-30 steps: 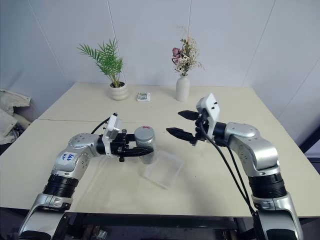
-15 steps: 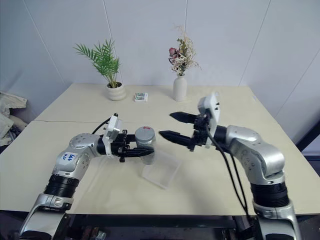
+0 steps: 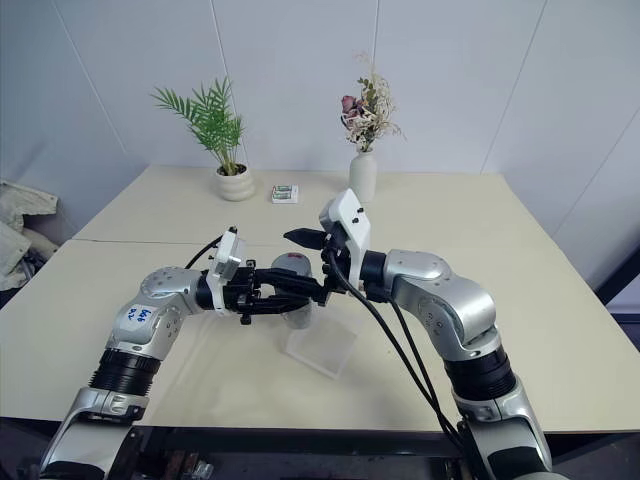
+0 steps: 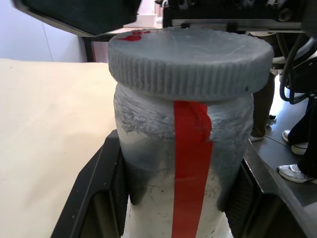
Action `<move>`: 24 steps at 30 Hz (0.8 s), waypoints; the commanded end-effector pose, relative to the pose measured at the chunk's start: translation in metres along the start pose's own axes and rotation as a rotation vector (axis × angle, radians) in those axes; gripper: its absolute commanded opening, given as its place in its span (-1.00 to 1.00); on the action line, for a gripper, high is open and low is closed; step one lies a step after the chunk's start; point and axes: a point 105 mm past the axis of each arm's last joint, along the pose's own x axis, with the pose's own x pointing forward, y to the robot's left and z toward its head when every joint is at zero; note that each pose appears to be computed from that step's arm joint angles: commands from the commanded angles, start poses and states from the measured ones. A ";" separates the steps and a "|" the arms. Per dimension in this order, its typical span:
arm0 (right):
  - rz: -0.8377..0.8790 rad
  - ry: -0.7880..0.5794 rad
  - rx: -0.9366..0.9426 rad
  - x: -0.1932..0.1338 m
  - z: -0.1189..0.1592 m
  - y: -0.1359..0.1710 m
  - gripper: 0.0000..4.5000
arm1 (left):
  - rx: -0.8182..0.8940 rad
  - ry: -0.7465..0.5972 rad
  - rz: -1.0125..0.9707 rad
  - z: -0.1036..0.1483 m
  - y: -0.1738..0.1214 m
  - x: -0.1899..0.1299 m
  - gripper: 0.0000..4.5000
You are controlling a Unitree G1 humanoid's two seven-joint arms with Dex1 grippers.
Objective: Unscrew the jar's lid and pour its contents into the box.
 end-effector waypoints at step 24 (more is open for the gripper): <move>-0.045 0.019 -0.061 -0.015 0.005 -0.015 0.99 | 0.058 -0.015 -0.003 0.014 0.001 0.002 -0.08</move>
